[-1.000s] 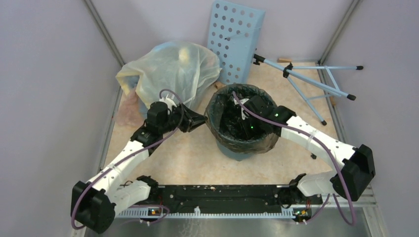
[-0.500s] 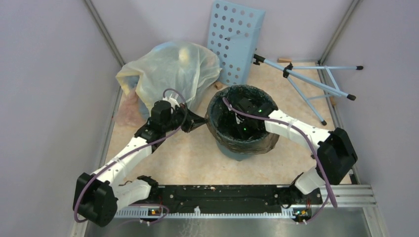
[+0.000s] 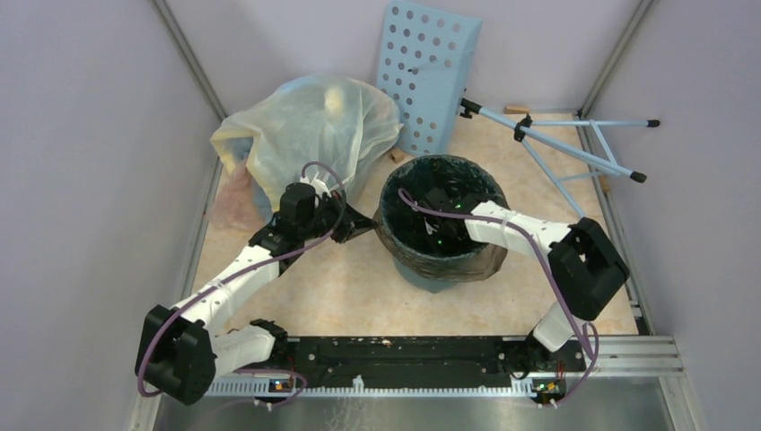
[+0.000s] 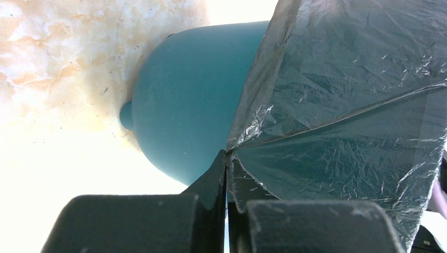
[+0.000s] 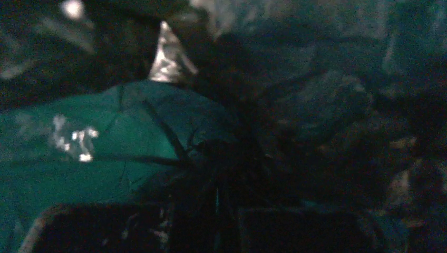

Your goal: Put the trash bags into the trash bin

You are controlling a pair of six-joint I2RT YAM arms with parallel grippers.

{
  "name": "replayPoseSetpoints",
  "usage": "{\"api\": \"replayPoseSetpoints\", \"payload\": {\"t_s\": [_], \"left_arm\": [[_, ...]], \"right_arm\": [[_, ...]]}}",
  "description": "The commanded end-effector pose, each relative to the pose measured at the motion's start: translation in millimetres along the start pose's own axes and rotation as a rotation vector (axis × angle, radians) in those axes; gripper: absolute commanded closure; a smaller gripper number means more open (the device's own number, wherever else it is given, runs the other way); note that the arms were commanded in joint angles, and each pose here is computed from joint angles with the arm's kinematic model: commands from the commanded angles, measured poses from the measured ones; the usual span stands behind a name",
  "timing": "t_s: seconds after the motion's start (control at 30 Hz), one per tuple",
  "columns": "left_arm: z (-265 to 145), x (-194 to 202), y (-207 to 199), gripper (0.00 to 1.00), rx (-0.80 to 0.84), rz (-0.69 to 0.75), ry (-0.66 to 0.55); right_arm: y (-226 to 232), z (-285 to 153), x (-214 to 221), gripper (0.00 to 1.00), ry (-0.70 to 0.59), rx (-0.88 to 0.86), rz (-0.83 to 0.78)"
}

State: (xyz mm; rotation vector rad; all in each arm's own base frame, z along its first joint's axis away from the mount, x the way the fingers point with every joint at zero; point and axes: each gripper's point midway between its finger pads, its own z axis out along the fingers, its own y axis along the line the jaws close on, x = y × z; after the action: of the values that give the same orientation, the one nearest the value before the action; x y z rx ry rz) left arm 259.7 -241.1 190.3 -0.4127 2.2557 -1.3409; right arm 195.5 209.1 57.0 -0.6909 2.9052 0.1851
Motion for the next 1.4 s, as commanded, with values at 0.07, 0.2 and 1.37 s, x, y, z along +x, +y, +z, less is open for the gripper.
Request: {"api": "replayPoseSetpoints", "payload": {"t_s": [0.07,0.2,1.37], "left_arm": [[0.9,-2.0,-6.2,1.0,0.023,0.049,-0.001],[0.1,-1.5,-8.4,1.0,0.031,0.059,0.001],[-58.8,-63.0,-8.1,0.21,-0.21,0.115,-0.385]], "right_arm": [[7.9,29.9,-2.1,1.0,0.008,-0.03,0.025],[11.4,41.1,-3.0,1.0,0.031,-0.04,0.04],[-70.9,10.8,-171.5,1.0,-0.162,0.078,0.114]]}}
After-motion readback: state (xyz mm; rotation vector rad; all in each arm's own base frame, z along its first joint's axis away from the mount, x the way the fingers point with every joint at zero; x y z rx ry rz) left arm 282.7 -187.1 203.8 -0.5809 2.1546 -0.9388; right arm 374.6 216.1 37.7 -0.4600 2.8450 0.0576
